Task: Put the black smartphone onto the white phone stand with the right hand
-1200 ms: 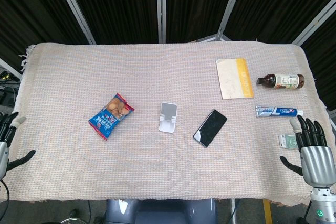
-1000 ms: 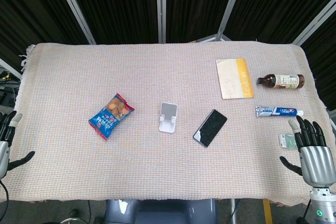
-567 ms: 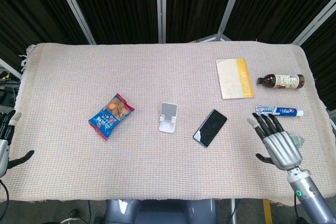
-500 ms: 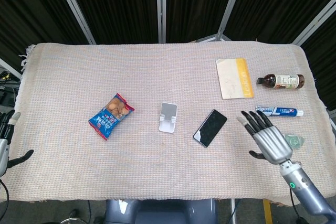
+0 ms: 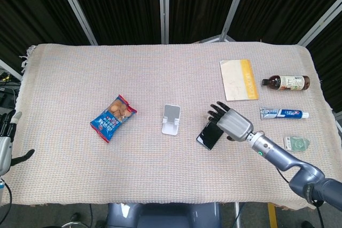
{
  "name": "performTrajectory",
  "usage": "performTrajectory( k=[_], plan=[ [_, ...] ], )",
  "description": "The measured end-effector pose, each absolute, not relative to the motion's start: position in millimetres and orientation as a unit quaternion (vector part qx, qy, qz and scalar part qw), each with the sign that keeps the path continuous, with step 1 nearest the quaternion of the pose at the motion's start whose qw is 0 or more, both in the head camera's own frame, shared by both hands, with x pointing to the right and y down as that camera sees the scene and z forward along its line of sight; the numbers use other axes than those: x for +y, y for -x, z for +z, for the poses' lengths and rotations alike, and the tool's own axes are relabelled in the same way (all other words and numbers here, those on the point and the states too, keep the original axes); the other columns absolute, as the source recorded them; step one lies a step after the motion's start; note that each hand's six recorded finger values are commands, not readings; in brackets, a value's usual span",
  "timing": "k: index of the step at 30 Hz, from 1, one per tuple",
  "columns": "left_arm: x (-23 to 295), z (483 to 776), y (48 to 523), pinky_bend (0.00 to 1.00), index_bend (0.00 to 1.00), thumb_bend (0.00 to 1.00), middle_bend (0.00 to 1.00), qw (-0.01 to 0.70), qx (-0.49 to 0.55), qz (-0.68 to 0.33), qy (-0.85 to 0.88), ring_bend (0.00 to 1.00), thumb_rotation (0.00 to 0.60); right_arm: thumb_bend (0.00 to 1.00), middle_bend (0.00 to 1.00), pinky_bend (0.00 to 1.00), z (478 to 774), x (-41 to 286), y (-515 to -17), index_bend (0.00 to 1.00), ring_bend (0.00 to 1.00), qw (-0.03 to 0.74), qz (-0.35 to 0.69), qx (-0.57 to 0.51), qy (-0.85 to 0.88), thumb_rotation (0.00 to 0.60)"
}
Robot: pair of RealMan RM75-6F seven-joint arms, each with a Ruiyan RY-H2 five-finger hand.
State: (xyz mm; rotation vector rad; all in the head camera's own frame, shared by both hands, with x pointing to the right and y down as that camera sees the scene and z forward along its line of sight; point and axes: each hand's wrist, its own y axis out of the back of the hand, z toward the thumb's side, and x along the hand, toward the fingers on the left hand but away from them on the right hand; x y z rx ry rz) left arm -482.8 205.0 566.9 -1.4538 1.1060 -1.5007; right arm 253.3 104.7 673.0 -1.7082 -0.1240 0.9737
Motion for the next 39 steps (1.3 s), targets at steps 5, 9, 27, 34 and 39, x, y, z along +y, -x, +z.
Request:
performTrajectory(
  k=[5,9,27,34,39],
  plan=[
    [202,572,487,0.00,0.00,0.00,0.00,0.375,0.431,-0.595,0.565,0.00,0.600,0.00,0.17,0.12,689,106,-245,0.19,0.08,0.571,0.410,-0.019,0.711,0.600],
    [200,574,489,0.00,0.00,0.00,0.00,0.374,0.432,-0.598,0.563,0.00,0.600,0.00,0.17,0.12,703,104,-243,0.19,0.09,0.586,0.416,-0.006,0.696,0.600],
    [199,577,492,0.00,0.00,0.00,0.00,0.370,0.432,-0.603,0.559,0.00,0.600,0.00,0.20,0.12,737,117,-250,0.22,0.10,0.585,0.414,0.042,0.696,0.600],
    [200,578,490,0.00,0.00,0.00,0.00,0.372,0.429,-0.603,0.560,0.00,0.600,0.00,0.24,0.14,743,120,-258,0.25,0.13,0.584,0.416,0.049,0.695,0.600],
    [200,578,490,0.00,0.00,0.00,0.00,0.371,0.429,-0.604,0.560,0.00,0.600,0.06,0.43,0.19,743,119,-259,0.44,0.31,0.589,0.414,0.047,0.692,0.600]
  ],
)
